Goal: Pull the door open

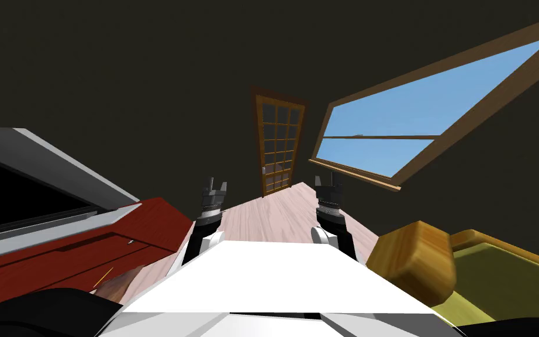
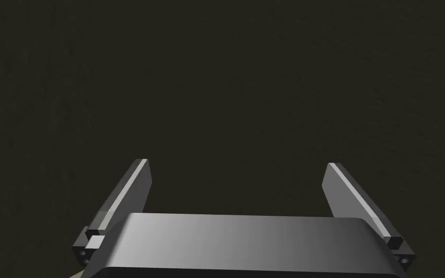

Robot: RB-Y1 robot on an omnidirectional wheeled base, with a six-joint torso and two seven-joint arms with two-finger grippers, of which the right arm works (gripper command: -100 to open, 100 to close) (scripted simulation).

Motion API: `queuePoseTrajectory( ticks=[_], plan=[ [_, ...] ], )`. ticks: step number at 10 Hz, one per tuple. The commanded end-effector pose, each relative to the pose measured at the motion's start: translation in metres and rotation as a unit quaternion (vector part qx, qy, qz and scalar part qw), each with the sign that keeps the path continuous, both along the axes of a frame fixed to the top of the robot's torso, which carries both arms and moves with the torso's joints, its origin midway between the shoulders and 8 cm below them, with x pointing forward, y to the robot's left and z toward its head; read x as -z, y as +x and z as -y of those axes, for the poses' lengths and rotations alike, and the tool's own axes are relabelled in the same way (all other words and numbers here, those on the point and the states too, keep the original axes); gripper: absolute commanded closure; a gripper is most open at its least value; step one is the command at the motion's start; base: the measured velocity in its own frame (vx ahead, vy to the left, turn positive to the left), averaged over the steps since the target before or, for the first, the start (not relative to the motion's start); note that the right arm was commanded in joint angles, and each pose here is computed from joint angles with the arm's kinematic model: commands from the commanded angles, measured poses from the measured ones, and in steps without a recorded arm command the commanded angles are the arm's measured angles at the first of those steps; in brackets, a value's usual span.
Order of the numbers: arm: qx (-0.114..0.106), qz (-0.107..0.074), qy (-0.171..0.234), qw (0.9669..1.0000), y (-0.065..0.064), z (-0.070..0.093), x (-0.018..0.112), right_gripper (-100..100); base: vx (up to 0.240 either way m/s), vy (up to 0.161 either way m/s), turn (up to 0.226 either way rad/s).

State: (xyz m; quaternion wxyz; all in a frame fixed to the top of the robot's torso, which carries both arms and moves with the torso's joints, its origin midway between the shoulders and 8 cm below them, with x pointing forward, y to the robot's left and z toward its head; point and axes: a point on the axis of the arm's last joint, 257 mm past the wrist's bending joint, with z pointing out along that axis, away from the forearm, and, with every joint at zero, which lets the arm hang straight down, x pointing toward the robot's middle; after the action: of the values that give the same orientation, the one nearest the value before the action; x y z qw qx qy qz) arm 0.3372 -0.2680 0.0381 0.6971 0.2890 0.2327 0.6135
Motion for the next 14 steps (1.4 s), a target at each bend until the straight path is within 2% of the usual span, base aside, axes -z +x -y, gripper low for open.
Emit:
queuePoseTrajectory(
  ticks=[1,3,5,6,8,10,14],
  plan=[
    [-0.022,-0.006,0.02,0.9995,0.004,0.0,0.012,-100,0.029,0.081,0.189],
    [-0.04,-0.011,0.039,0.9984,0.008,0.0,0.022,-100,0.137,-0.005,0.175],
    [-0.064,-0.018,0.066,0.9956,0.012,0.001,0.037,-100,0.165,0.016,0.185],
    [-0.08,-0.023,0.086,0.9928,0.015,0.002,0.048,-100,0.151,-0.004,0.182],
    [-0.098,-0.03,0.11,0.9887,0.018,0.003,0.06,-100,0.109,-0.002,0.176],
    [-0.115,-0.036,0.134,0.9836,0.021,0.005,0.074,-100,0.089,0.004,0.143],
    [-0.149,-0.049,0.191,0.969,0.025,0.009,0.105,-100,0.098,0.001,0.178]
  ],
)
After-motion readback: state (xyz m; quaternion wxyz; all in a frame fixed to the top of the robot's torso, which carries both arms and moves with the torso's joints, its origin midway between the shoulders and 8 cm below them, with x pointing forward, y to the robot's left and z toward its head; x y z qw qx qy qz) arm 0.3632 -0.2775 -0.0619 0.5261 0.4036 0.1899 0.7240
